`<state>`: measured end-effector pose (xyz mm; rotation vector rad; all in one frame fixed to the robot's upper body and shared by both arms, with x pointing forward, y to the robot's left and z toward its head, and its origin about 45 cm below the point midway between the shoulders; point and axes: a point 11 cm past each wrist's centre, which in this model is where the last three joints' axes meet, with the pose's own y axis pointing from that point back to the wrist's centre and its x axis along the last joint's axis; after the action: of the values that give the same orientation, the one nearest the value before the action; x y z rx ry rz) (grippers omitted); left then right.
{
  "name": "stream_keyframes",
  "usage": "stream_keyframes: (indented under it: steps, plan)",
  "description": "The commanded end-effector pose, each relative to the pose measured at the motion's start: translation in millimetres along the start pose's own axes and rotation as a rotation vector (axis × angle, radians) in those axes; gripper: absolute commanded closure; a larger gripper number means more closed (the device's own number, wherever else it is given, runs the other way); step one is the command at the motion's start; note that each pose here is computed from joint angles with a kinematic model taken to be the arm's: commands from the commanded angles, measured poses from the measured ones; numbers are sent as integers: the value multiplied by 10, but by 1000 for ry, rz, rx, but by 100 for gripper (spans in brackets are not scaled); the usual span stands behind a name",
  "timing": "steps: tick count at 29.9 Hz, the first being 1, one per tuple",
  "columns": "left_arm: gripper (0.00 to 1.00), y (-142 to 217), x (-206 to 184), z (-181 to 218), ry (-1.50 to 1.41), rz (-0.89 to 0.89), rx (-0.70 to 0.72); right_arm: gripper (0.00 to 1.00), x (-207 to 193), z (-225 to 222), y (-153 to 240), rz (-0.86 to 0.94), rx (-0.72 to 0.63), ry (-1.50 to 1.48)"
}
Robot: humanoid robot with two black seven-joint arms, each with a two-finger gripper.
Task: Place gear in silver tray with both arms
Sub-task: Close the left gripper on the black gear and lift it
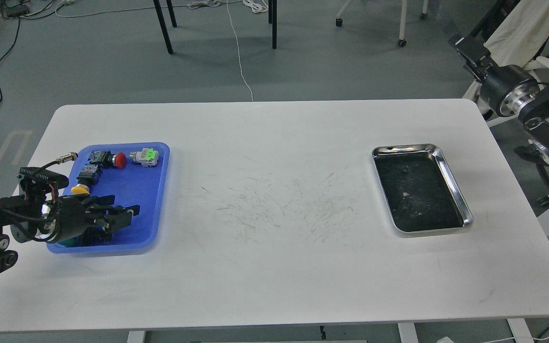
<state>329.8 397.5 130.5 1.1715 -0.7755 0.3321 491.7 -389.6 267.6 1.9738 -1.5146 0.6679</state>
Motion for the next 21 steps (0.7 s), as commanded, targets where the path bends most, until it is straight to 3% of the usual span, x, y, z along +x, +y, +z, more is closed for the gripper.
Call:
stream_keyframes:
  steps: [1,12,21]
  plan:
    - [24,19,0,-61,-2,0,13,10,0,2,1,0,0,0]
    - [24,-95,-104,-78,0,5,23,10,-24,43,20,-4,-8,-2]
    - [34,-89,-196,-35,-23,-22,-22,10,-35,47,20,-5,-9,-2]
